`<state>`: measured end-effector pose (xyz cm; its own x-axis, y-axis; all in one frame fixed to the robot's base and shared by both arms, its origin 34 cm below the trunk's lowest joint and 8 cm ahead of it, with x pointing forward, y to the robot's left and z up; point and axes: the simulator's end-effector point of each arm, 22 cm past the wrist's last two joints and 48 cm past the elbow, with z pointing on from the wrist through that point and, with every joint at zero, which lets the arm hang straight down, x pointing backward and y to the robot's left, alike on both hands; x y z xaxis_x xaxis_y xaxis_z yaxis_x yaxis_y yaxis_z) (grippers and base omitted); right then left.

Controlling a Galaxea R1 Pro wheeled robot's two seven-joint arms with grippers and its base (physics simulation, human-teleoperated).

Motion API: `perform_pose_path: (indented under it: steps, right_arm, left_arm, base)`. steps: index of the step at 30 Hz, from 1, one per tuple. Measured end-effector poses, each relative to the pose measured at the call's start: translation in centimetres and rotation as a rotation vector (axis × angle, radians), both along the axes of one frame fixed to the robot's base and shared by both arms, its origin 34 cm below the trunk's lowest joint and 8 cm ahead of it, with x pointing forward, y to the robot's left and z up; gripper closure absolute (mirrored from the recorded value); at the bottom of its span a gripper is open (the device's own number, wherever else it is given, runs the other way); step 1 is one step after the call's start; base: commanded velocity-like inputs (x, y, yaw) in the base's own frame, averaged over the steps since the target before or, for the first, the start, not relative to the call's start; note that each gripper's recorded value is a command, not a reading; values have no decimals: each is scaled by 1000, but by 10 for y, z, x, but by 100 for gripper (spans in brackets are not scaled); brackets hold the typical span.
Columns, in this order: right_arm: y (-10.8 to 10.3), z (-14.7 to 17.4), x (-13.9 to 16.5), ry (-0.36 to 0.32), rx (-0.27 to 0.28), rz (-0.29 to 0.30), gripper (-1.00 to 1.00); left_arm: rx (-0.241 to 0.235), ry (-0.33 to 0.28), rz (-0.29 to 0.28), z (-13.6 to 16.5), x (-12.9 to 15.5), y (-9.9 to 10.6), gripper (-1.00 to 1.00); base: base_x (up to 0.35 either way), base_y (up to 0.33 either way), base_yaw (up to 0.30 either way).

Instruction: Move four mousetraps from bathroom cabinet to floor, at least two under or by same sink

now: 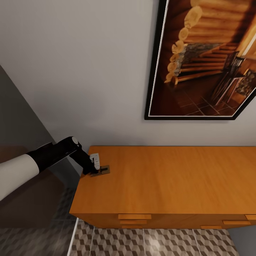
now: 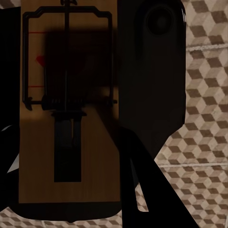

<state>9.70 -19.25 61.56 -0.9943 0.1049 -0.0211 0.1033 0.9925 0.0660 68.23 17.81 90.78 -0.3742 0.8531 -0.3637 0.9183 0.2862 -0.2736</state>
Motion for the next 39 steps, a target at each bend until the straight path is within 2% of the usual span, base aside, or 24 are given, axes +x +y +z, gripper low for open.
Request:
perform_pose_path:
  steps: [17, 27, 33, 39]
  right_arm:
    - [0, 0, 0, 1, 0, 0, 100]
    - [-1, 0, 0, 2, -1, 0, 100]
    - [-1, 0, 0, 2, -1, 0, 100]
    - [-1, 0, 0, 2, -2, 0, 100]
  left_arm:
    - [1, -15, -24, 0, 1, -5, 100]
    - [-48, -19, -6, 12, 8, -33, 100]
    - [-60, -6, -12, 15, 5, -52, 100]
    - [-62, -1, -15, 15, 4, -58, 100]
  base:
    - [0, 0, 0]
    - [0, 0, 0]
    - [0, 0, 0]
    - [0, 0, 0]
